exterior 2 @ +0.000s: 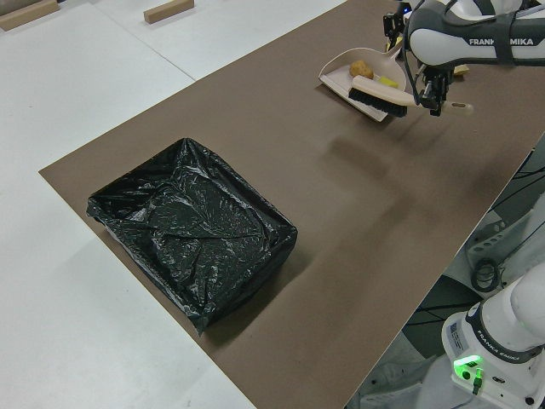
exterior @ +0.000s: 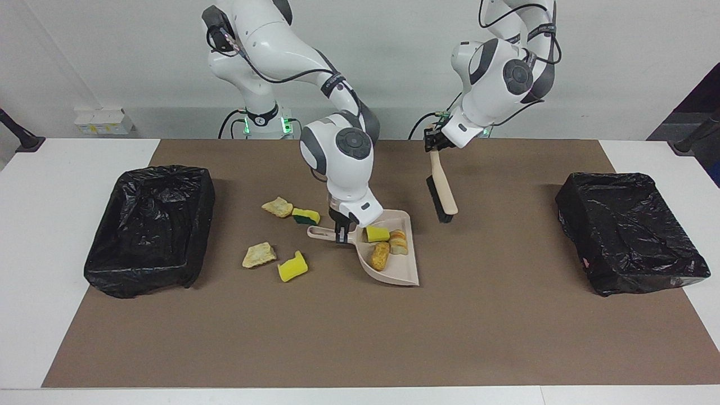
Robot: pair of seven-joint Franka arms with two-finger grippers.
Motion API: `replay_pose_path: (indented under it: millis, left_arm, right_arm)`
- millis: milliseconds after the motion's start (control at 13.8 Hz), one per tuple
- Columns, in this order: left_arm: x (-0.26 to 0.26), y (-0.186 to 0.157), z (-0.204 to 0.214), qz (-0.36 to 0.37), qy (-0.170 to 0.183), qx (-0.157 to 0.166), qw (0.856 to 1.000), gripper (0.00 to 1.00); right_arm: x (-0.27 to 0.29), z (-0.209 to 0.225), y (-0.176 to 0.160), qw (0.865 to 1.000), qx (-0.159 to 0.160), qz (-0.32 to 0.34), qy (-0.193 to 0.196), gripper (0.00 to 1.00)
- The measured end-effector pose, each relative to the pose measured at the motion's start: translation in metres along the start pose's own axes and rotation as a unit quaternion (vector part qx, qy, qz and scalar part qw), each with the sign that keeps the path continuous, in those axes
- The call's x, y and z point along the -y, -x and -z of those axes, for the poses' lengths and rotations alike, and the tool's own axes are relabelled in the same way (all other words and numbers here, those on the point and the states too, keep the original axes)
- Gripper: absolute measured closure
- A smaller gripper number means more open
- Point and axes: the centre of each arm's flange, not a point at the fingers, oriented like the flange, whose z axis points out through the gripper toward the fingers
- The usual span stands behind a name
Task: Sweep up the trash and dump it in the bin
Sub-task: 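Carry the dustpan with the right gripper and tip it over the bin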
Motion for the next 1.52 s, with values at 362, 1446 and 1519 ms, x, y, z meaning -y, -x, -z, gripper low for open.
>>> replay_pose_path:
  millis: [362,1446,1519]
  left_arm:
    - [-0.043,0.049,-0.044,0.017,-0.044,-0.053,0.997,0.74]
    - [-0.058,0.077,-0.167,-0.047,-0.087,-0.049,0.994,0.74]
    - [-0.058,0.075,-0.167,-0.046,-0.083,-0.050,0.994,0.74]
  right_arm:
    - [-0.008,0.071,0.106,0.999,-0.026,-0.012,0.016,0.68]
    - [0.028,0.070,0.546,0.997,-0.043,0.056,0.010,0.68]
    - [0.032,0.067,0.560,0.998,-0.024,0.055,0.012,0.68]
